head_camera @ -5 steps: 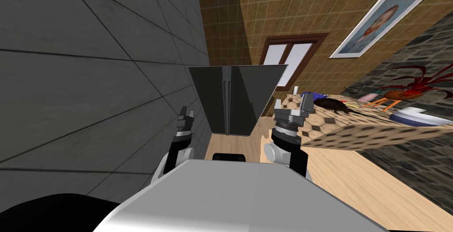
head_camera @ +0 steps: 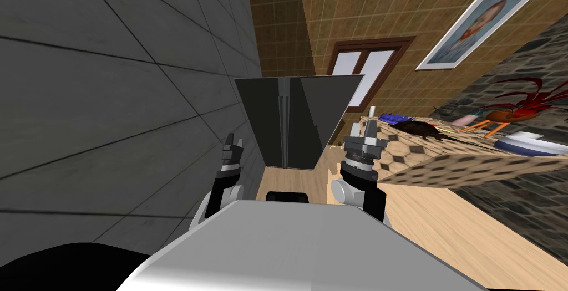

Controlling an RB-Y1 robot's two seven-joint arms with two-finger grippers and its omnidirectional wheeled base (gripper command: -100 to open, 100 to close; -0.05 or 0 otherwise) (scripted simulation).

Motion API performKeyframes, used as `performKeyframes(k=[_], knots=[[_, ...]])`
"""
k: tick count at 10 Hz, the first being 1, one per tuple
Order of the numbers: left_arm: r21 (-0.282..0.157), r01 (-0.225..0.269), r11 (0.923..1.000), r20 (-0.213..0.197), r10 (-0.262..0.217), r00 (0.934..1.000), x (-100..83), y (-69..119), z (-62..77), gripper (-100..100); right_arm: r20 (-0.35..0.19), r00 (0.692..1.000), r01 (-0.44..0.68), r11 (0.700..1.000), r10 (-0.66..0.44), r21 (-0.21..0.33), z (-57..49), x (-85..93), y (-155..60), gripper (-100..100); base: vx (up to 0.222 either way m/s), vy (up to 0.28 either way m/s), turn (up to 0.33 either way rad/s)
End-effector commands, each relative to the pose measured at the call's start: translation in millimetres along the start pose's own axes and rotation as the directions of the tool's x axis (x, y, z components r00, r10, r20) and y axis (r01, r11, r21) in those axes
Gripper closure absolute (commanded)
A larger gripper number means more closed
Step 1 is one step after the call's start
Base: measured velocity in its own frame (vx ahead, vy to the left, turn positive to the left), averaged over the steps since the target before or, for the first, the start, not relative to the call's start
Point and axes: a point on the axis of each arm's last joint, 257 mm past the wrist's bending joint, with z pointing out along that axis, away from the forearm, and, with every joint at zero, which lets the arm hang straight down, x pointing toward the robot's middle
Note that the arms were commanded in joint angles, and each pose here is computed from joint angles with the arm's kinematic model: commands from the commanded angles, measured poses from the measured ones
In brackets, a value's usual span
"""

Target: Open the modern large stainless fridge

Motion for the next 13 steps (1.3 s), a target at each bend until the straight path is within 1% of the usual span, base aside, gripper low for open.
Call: performKeyframes(k=[1, 4, 5, 6, 8, 9, 10, 11, 12, 13], knots=[[0.0, 0.0, 1.0, 0.0, 0.0, 1.0, 0.0, 0.0, 0.0, 0, 0.0, 1.0, 0.0, 1.0, 0.0, 0.0, 0.0, 0.0, 0.0, 0, 0.0, 0.0, 0.0], [0.0, 0.0, 1.0, 0.0, 0.0, 1.0, 0.0, -0.1, 0.0, 0, 0.0, 1.0, 0.0, 1.0, 0.0, 0.0, 0.0, 0.0, 0.0, 0, 0.0, 0.0, 0.0], [-0.018, -0.027, 0.9995, -0.025, 0.026, 0.9993, -0.9, 5.3, 9.5, -100, 0.0, 1.0, 0.0, 1.0, 0.0, 0.0, 0.0, 0.0, 0.0, 0, 0.029, -0.02, 0.11], [-0.021, -0.027, 0.9994, -0.025, 0.026, 0.9993, -1.0, 6.1, 9.5, -100, 0.0, 1.0, 0.0, 1.0, 0.0, 0.0, -0.1, 0.0, -0.2, 0, 0.03, -0.031, 0.044], [-0.038, -0.056, 0.9977, -0.039, 0.055, 0.9977, -4.9, 10.6, 24.2, -100, 0.0, 1.0, 0.0, 1.0, 0.0, 0.001, -0.1, 0.0, -0.2, 0, 0.037, -0.037, 0.072], [-0.048, -0.057, 0.9972, -0.039, 0.055, 0.9977, -5.2, 13.3, 24.1, -100, 0.0, 1.0, 0.0, 1.0, 0.0, 0.001, -0.1, 0.0, -0.2, 0, 0.034, -0.034, 0.041], [-0.056, -0.073, 0.9958, -0.042, 0.07, 0.9967, -8.6, 14.8, 33.8, -100, 0.0, 1.0, 0.0, 1.0, 0.0, 0.001, -0.1, 0.0, -0.2, 0, 0.038, -0.031, 0.07], [-0.065, -0.073, 0.9952, -0.041, 0.07, 0.9967, -8.9, 17.1, 33.7, -100, 0.0, 1.0, 0.0, 1.0, 0.0, 0.001, -0.1, 0.0, -0.2, 0, 0.036, -0.024, 0.049], [-0.07, -0.088, 0.9936, -0.041, 0.086, 0.9955, -13.3, 17.3, 45.0, -100, 0.0, 1.0, 0.0, 1.0, 0.0, 0.001, -0.1, 0.0, -0.2, 0, 0.051, -0.041, 0.101], [-0.082, -0.089, 0.9926, -0.04, 0.086, 0.9955, -13.7, 20.5, 44.7, -100, 0.0, 1.0, 0.0, 1.0, 0.0, 0.001, -0.1, 0.0, -0.2, 0, 0.039, -0.038, 0.057]])
